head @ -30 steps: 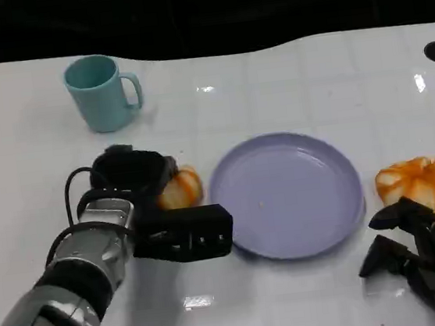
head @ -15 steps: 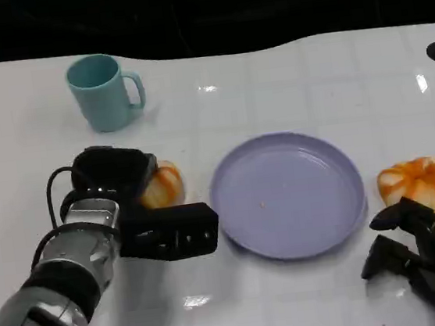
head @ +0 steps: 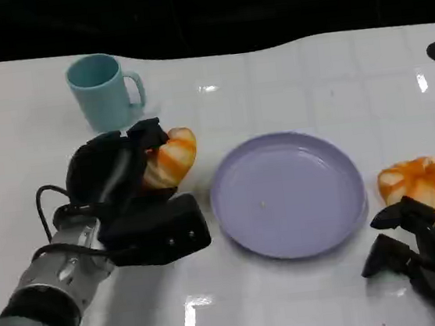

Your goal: Grasp the bread from the table and place it into the plate.

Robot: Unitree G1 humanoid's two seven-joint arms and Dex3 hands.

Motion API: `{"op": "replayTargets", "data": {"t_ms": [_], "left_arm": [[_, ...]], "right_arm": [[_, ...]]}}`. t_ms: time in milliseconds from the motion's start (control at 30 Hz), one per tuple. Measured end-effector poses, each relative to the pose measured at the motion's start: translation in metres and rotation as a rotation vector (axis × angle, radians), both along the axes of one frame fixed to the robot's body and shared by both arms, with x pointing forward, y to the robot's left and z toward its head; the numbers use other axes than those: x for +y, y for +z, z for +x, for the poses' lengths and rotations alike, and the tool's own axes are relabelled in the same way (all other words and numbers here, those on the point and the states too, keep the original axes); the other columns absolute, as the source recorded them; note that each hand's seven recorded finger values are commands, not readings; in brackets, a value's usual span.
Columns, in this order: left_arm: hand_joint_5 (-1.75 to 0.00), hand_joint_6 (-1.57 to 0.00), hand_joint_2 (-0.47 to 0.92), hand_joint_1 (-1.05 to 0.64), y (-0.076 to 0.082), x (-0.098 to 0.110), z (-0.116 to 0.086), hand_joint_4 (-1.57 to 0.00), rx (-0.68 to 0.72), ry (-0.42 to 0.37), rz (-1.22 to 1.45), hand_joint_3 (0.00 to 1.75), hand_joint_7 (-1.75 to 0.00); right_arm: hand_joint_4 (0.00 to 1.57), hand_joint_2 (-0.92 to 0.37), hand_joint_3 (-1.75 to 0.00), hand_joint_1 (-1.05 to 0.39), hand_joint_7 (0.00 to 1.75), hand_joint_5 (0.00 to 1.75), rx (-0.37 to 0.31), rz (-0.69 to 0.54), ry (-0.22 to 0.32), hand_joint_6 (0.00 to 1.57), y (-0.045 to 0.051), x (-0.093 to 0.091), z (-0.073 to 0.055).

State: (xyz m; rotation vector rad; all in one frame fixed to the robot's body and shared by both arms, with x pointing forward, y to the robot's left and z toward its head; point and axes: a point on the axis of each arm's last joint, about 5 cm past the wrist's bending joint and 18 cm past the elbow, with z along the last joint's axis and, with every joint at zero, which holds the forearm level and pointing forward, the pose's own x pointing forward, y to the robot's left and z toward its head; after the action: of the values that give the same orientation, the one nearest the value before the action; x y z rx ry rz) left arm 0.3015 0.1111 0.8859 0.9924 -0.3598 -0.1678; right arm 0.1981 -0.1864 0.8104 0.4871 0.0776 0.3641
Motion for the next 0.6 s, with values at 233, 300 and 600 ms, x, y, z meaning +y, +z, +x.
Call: {"op": "replayTargets", "data": {"t_ms": [233, 300, 600], "left_arm": [[-1.75, -0.73, 0.42, -0.10, 0.015, -0.017, 0.001, -0.95, -0.083, -0.102, -0.102, 1.33, -1.75], [-1.75, -0.74, 0.42, -0.10, 0.017, -0.019, 0.001, -0.96, -0.101, -0.124, -0.115, 1.34, -1.75], [-1.75, -0.75, 0.42, -0.10, 0.022, -0.036, -0.002, -0.96, -0.071, -0.271, -0.128, 1.38, -1.75]], "right_arm": [[0.67, -0.92, -0.24, -0.55, 1.20, 1.51, -0.005, 0.000, 0.004, 0.61, 0.0002, 0.001, 0.000], [0.66, -0.92, -0.23, -0.55, 1.21, 1.51, -0.005, 0.000, 0.004, 0.60, 0.0002, 0.001, 0.000], [0.66, -0.92, -0.22, -0.54, 1.21, 1.51, -0.002, 0.004, 0.001, 0.60, -0.0002, 0.000, 0.000]]}}
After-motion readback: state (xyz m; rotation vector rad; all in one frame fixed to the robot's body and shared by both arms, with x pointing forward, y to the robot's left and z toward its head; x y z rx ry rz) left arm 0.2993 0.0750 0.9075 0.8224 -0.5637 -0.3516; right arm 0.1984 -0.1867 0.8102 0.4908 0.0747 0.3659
